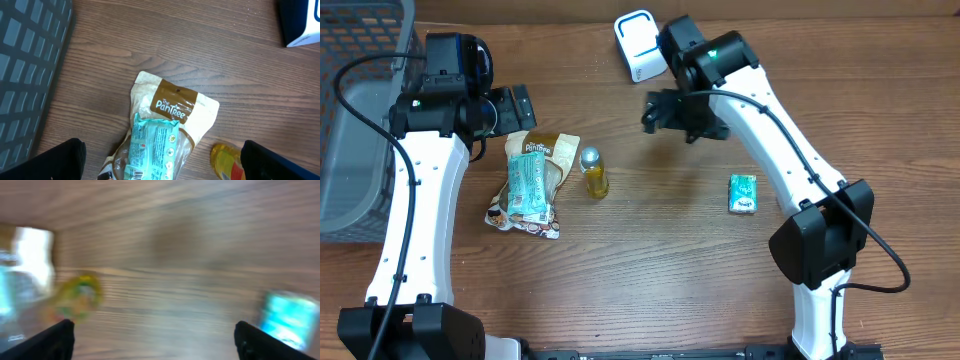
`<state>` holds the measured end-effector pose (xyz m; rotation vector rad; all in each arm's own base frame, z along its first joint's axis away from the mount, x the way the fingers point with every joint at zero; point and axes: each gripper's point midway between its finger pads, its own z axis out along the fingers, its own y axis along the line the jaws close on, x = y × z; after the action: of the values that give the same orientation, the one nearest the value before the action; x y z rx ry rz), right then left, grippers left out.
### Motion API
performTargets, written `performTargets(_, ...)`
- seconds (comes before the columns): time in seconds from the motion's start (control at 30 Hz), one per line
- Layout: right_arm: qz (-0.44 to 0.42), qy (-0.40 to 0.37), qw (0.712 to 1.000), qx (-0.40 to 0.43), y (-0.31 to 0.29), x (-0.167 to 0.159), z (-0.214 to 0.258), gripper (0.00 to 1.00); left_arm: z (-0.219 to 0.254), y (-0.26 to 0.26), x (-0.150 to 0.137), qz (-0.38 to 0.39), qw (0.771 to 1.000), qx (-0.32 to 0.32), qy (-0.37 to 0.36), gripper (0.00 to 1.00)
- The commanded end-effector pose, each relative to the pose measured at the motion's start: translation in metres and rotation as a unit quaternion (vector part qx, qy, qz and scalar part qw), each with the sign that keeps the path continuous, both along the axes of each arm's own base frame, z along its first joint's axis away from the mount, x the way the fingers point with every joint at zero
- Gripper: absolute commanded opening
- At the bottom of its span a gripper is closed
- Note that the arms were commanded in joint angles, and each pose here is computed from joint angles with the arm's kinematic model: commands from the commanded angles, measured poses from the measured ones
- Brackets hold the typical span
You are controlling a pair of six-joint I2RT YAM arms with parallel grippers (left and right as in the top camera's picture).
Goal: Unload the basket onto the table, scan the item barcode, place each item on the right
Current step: 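Move the open right gripper left over the yellow oil bottle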
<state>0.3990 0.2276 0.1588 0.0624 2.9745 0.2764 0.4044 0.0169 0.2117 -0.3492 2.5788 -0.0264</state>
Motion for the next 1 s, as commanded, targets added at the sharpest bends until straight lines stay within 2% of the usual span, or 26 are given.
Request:
performTargets(0.0, 0.04, -0.022, 0.996, 0.075, 0.043, -0.005, 0.024, 0.96, 0.007, -0.004, 0.004, -0.002, 1.0, -0.003, -0.009, 0.99)
performTargets(0.17, 0.086, -0.071, 0.99, 0.092, 0.09, -0.011, 0.033, 0.95, 0.007, -0.004, 0.004, -0.002, 1.0, -0.003, -0.009, 1.0)
performTargets(0.37, 0.086, -0.133, 0.987, 0.04, 0.118, -0.021, 0.036, 0.95, 0.007, -0.004, 0.004, -0.002, 1.0, -0.003, -0.009, 1.0)
performTargets(0.47, 0.093, -0.155, 0.983, 0.012, 0.127, -0.029, 0.035, 1.0, 0.007, -0.004, 0.004, -0.002, 1.0, -0.003, -0.009, 1.0)
performTargets(0.73, 0.107, -0.156, 0.982, 0.002, 0.139, -0.036, 0.012, 1.0, 0.007, -0.004, 0.004, -0.002, 1.0, -0.003, -0.009, 1.0)
performTargets(0.97, 0.109, -0.148, 0.983, -0.007, 0.141, -0.034, -0.014, 0.92, 0.007, -0.004, 0.004, -0.002, 1.0, -0.003, -0.009, 1.0)
